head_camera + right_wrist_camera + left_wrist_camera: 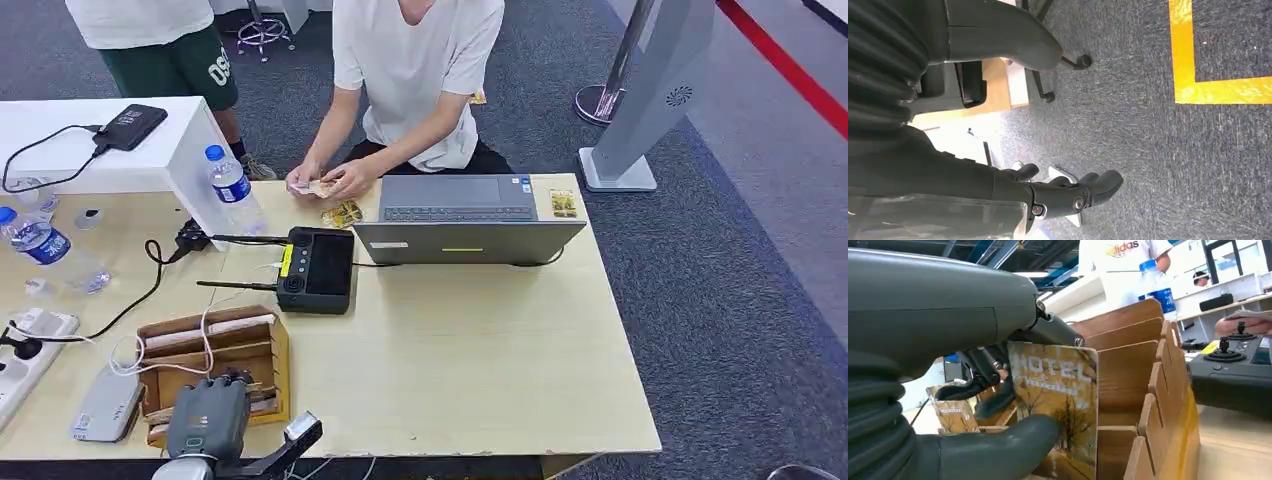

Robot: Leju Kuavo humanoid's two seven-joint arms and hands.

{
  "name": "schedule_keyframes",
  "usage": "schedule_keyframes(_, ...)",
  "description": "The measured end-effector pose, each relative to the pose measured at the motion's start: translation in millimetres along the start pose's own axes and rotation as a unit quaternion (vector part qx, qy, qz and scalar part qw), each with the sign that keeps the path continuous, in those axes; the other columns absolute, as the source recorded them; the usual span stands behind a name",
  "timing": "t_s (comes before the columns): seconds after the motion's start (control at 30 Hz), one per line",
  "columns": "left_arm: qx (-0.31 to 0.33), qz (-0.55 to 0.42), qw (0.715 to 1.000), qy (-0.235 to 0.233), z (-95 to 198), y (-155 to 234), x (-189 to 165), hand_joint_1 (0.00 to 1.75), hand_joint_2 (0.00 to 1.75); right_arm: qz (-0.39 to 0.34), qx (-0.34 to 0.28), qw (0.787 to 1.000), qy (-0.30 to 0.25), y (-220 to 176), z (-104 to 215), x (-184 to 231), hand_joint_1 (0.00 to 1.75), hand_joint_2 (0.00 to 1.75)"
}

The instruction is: Pass the card to the sensor for recognition and then transmit it.

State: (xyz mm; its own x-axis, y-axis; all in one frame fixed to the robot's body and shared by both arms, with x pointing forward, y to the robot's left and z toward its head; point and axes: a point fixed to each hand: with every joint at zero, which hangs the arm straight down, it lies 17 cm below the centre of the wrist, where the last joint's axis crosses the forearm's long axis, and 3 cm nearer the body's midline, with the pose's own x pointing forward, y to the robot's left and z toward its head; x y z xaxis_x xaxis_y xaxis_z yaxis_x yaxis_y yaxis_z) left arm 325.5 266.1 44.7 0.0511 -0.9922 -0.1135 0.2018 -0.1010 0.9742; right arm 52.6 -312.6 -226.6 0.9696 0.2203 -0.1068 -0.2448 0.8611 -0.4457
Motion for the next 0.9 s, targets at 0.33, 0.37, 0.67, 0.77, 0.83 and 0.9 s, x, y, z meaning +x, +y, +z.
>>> schedule_keyframes(0.33,0.003,0.001,1.0,0.004,0.3,1.1,-2.0,1.75,1.75,0.0,0.0,1.0,0.0,-0.1,0.0,0.0,0.0,1.75)
schedule_keyframes(0.37,0.004,0.001,1.0,0.005,0.4,1.4,-2.6,1.75,1.75,0.0,0.0,1.0,0.0,-0.1,0.0,0.0,0.0,1.75)
schedule_keyframes(0.67,0.007,0.002,1.0,0.009,0.6,5.5,-7.6,1.75,1.75,0.001,-0.001,1.0,-0.001,-0.2,0.0,0.3,0.0,1.75)
schedule_keyframes(0.77,0.01,0.003,1.0,0.011,0.0,9.3,-10.1,1.75,1.75,0.002,-0.002,1.0,-0.001,-0.5,-0.1,0.3,0.0,1.75)
schedule_keyframes(0.83,0.013,0.004,1.0,0.013,-0.5,11.9,-12.3,1.75,1.75,0.003,-0.002,1.0,-0.001,-0.6,-0.1,0.2,0.0,1.75)
schedule_keyframes(0.9,0.015,0.005,1.0,0.014,-0.8,13.1,-13.4,1.75,1.75,0.004,-0.002,1.0,-0.001,-0.7,-0.2,0.0,0.0,1.75)
